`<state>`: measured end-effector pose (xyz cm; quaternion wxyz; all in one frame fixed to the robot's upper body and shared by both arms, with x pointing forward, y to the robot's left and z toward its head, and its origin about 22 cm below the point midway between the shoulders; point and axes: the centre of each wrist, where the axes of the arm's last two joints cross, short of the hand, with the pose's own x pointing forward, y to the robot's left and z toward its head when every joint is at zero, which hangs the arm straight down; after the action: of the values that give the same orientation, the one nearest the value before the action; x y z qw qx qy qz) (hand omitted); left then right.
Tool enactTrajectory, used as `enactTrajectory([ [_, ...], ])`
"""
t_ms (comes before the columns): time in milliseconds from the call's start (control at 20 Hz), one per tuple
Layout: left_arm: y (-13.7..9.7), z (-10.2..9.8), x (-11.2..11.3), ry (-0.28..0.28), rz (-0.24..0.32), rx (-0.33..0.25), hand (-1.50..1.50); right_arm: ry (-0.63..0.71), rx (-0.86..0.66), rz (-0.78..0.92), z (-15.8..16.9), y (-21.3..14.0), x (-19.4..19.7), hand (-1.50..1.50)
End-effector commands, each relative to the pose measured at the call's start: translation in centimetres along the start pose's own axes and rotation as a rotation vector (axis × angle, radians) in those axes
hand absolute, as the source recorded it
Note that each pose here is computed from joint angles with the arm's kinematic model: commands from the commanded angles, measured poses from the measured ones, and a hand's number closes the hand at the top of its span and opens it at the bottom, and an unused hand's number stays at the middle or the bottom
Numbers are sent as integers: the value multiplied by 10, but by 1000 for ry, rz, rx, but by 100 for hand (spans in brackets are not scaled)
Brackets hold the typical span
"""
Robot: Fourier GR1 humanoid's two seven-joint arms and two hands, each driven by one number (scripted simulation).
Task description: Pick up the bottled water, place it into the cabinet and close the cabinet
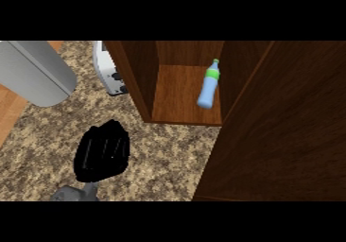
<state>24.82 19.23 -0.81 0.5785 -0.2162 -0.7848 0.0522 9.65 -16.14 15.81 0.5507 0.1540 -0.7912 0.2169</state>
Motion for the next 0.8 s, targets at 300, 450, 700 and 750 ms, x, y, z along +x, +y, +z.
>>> enactTrajectory([
  [300, 19, 69, 75, -41, -49, 46, 150, -35, 124, -100, -18, 28, 25, 150],
  [450, 29, 93, 93, -46, -37, 45, 150, -50, 112, -94, -28, 24, 35, 150],
  [700, 37, 128, 114, -59, -50, 70, 150, -79, 55, -97, -77, 47, 35, 150],
  [750, 36, 126, 120, -64, -41, 78, 150, -64, 43, -116, -86, 42, 43, 150],
])
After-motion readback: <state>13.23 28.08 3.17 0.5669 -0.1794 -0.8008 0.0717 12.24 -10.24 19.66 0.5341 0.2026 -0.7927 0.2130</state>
